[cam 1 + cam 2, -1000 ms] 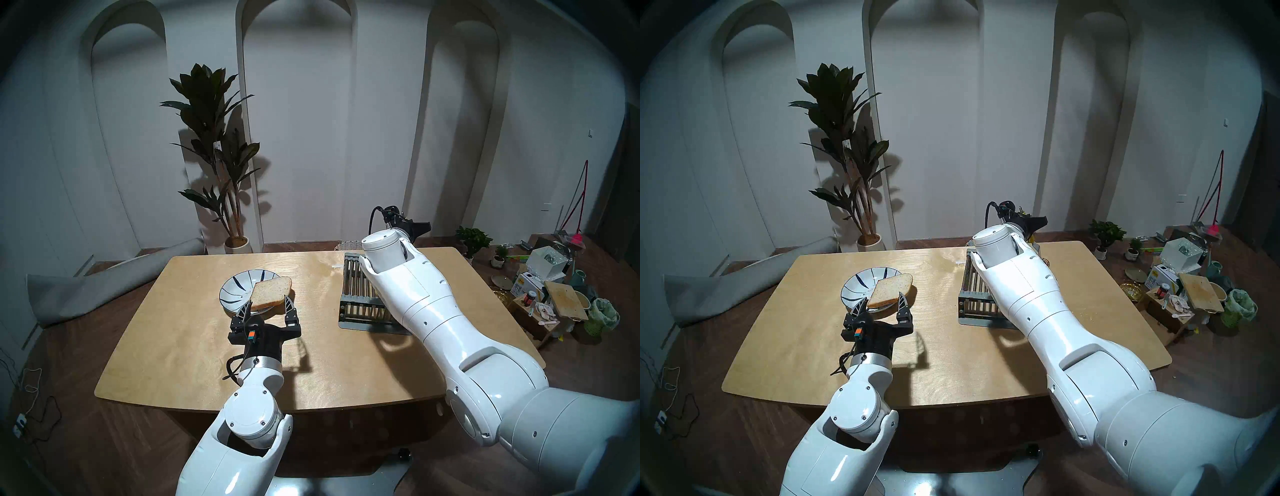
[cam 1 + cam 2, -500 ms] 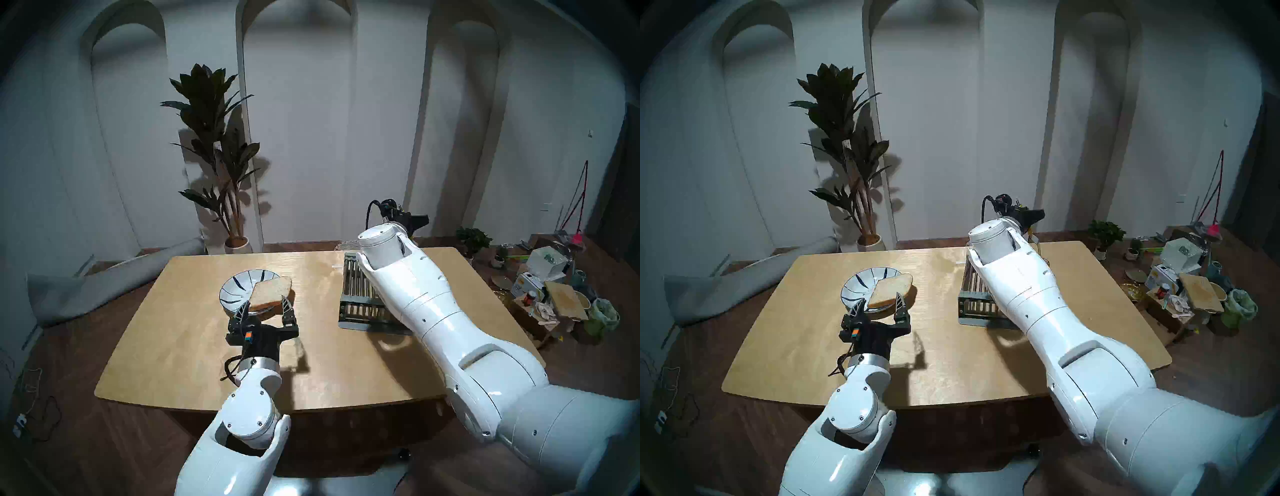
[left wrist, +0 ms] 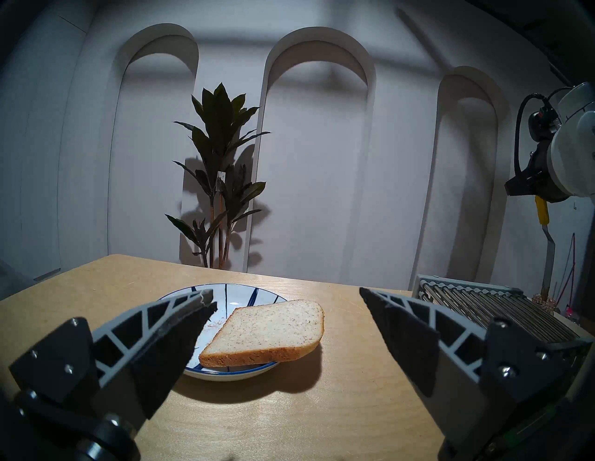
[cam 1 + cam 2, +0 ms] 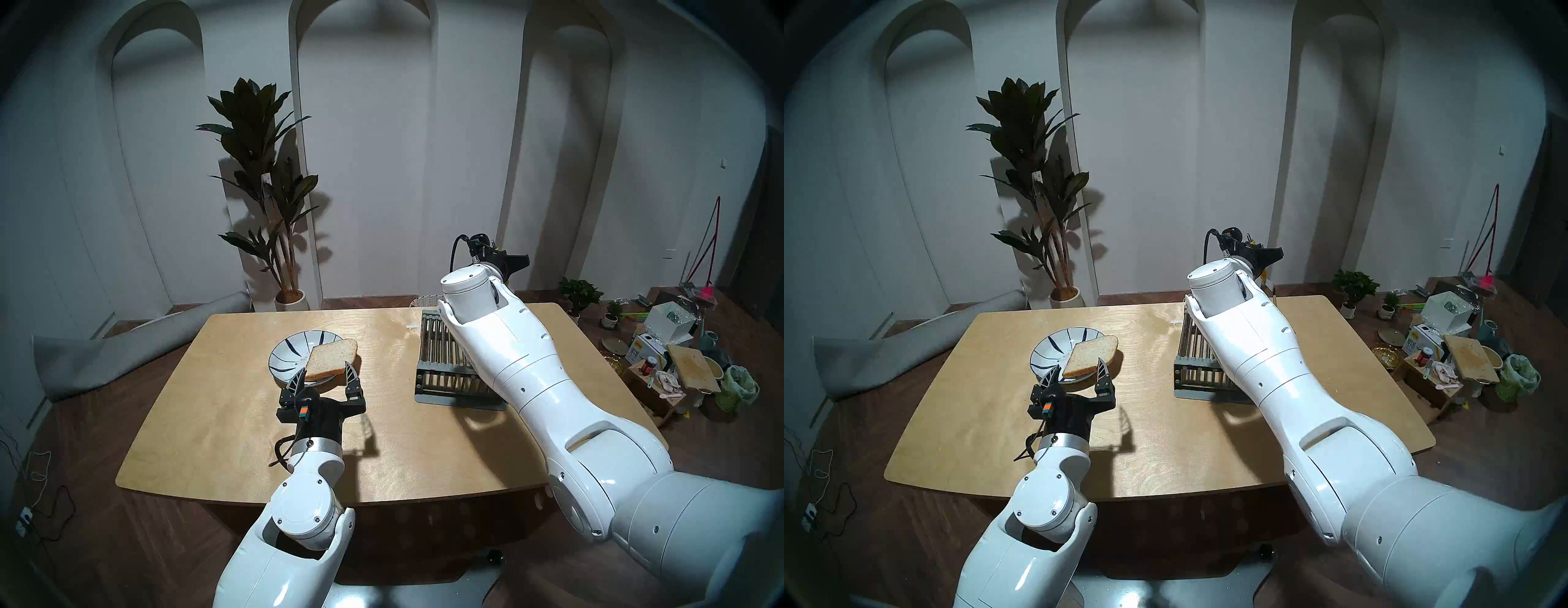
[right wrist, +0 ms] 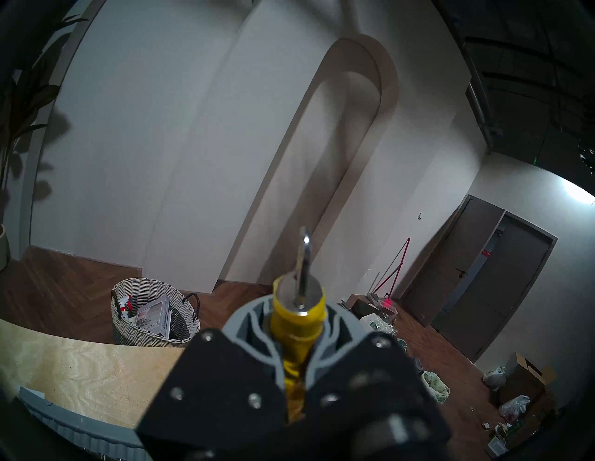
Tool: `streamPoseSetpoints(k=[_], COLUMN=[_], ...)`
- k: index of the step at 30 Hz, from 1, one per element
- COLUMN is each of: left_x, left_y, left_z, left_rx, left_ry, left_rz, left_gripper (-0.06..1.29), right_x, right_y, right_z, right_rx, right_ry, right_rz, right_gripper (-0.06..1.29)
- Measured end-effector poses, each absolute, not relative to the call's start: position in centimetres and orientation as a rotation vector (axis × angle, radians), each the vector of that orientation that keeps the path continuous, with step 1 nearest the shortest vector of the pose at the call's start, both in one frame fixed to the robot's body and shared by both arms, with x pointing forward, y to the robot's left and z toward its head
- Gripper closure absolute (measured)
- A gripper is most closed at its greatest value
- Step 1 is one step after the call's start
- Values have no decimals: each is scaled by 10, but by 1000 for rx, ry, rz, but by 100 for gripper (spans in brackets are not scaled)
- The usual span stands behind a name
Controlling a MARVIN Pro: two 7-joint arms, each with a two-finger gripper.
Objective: Spread jam over the slice of bread with the knife
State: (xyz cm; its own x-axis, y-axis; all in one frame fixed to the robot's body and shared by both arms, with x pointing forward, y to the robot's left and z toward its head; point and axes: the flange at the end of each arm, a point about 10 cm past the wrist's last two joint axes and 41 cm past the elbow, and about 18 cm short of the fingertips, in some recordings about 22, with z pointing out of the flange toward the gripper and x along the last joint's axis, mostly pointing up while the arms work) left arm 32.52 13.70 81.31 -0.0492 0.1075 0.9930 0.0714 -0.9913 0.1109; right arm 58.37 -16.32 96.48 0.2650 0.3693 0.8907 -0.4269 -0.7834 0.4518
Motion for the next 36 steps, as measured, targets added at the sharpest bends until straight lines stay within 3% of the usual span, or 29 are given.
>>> streamPoseSetpoints(k=[36], left_x=[329], left_y=[142], left_z=[821], left_rx=[2129], left_ry=[190], left_rz=[2288], left_gripper=[0], right_x=[543], right_y=[-171], right_z=[1051], right_rx=[2018], right_ry=[-257], right_rz=[1836], right_gripper=[118])
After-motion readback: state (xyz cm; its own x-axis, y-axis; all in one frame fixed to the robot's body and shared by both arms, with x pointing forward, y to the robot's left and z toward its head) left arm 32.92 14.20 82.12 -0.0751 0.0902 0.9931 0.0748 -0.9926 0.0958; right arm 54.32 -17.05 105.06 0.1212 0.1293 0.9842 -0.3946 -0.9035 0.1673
